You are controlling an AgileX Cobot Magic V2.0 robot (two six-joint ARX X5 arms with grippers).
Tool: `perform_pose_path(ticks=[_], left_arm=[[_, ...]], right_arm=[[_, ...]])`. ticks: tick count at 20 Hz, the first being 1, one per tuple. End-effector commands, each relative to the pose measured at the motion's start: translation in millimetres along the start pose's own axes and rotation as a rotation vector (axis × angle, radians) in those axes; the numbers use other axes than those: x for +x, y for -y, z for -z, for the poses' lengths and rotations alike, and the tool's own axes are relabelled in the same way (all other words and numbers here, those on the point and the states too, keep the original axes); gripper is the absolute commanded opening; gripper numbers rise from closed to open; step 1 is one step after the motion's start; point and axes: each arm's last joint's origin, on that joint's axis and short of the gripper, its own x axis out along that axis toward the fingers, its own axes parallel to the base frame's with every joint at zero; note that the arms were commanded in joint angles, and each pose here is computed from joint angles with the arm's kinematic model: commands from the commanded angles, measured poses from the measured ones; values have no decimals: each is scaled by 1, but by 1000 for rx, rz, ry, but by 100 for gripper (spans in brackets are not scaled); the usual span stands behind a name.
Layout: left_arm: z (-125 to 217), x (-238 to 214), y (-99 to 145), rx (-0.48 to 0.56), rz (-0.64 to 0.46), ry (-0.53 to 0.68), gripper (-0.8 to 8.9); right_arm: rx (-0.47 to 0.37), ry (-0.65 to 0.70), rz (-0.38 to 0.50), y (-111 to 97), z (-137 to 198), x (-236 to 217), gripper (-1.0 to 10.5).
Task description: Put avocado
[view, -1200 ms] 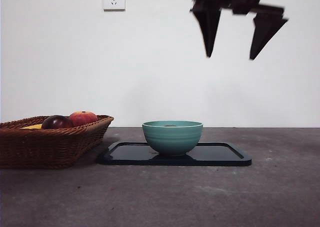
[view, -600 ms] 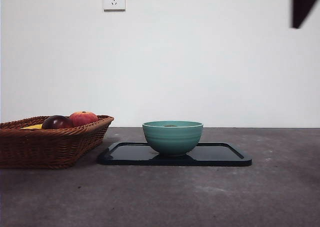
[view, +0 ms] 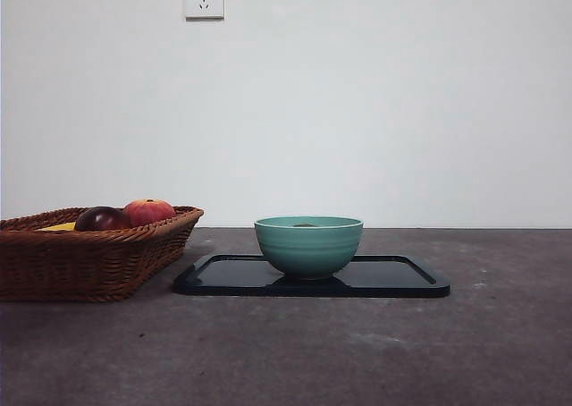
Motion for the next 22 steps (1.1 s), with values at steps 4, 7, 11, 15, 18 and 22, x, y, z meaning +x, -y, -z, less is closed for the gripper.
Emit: perform_pose_path(ticks=[4, 7, 11, 15, 18, 22], left_arm=[[-3, -1, 1, 7, 5, 19, 498], [-3, -1, 1, 7, 5, 19, 498], [-3, -1, 1, 7, 5, 19, 473], [-3, -1, 1, 7, 5, 19, -8], [-3, -1, 1, 7, 6, 20, 18], [-3, -1, 1, 7, 5, 19, 18]], right_arm=[[9, 27, -12, 0, 0, -4, 505], [9, 28, -12, 0, 0, -4, 505], [9, 28, -12, 0, 0, -4, 501], [9, 29, -12, 0, 0, -4, 19], [9, 29, -12, 0, 0, -4, 19], [8, 30, -8, 0, 0, -4, 19]])
